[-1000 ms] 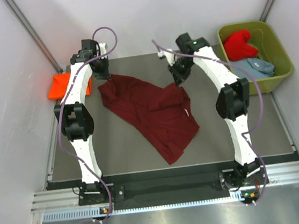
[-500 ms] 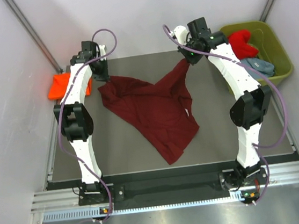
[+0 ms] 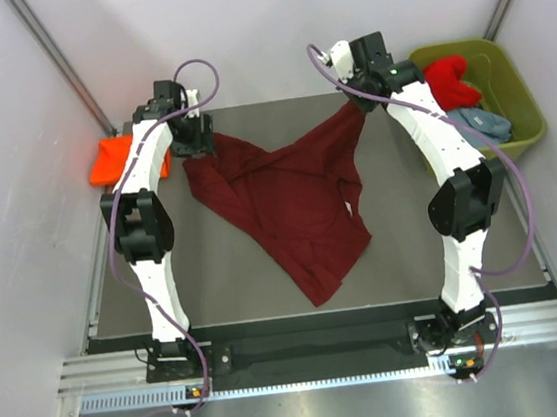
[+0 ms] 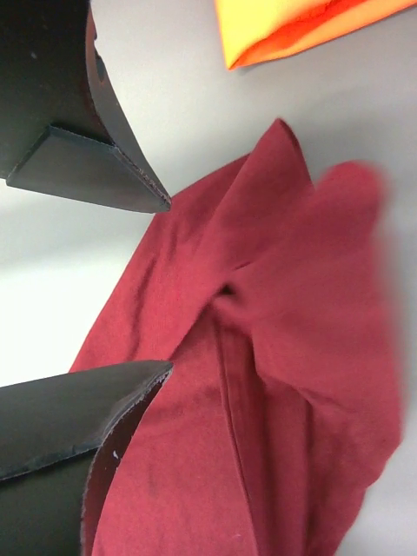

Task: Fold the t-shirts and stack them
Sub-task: Flatten the tshirt out

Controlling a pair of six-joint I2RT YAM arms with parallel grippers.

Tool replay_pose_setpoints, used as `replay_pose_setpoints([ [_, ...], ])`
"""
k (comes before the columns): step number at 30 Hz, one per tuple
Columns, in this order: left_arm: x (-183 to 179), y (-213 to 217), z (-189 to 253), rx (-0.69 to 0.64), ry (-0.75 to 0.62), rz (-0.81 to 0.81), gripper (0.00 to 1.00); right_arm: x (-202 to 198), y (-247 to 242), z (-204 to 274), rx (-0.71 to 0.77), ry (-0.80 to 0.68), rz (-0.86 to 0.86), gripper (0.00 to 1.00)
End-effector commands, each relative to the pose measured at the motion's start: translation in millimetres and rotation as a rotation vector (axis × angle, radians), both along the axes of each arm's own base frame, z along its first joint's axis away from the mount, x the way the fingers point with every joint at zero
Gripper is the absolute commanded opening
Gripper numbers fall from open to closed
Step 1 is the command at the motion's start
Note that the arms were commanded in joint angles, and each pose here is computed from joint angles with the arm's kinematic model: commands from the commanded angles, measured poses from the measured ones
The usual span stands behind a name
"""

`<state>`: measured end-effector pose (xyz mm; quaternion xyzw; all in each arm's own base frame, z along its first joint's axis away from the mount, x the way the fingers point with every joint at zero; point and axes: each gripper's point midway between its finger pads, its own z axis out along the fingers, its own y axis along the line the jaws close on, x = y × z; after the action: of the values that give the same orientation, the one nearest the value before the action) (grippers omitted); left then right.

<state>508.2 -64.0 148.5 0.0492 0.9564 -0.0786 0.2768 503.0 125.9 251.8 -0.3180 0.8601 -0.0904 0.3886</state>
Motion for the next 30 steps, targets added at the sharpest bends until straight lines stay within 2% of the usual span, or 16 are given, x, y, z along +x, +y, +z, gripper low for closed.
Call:
replay_pose_setpoints([
  [1, -7.0, -2.1, -15.1, 0.015, 0.052, -0.01, 0.73, 16.4, -27.7, 18.3, -0.049, -0.1, -0.129, 0.0],
  [8, -42.4, -6.6, -48.9, 0.0, 0.177, -0.02, 0.73, 26.7, -53.7, 12.9, -0.089, -0.119, -0.223, 0.0],
  [12, -53.8, -6.6, -75.7, 0.007, 0.256, -0.017, 0.66, 29.4, -50.6, 9.0, -0.077, -0.113, -0.219, 0.0],
  [17, -54.7, -5.4, -100.2, 0.028, 0.303, -0.008, 0.59, 32.4, -45.4, 1.3, -0.061, -0.095, -0.205, 0.0],
  [23, -46.8, -6.6, -116.8, 0.05, 0.315, -0.005, 0.57, 34.6, -40.3, -5.9, -0.048, -0.079, -0.192, 0.0],
  [27, -47.1, -6.2, -134.0, 0.065, 0.348, -0.009, 0.39, 37.6, -37.7, -5.9, -0.037, -0.081, -0.188, 0.0],
  [28, -47.5, -7.4, -133.4, 0.063, 0.348, -0.013, 0.15, 38.2, -37.8, -6.8, -0.038, -0.08, -0.189, 0.0],
  [29, -48.4, -7.3, -131.2, 0.063, 0.347, -0.013, 0.01, 39.2, -36.9, -5.7, -0.037, -0.084, -0.189, 0.0],
  [30, -51.5, -7.1, -130.4, 0.062, 0.352, -0.01, 0.0, 40.1, -38.5, -5.6, -0.037, -0.086, -0.194, 0.0],
])
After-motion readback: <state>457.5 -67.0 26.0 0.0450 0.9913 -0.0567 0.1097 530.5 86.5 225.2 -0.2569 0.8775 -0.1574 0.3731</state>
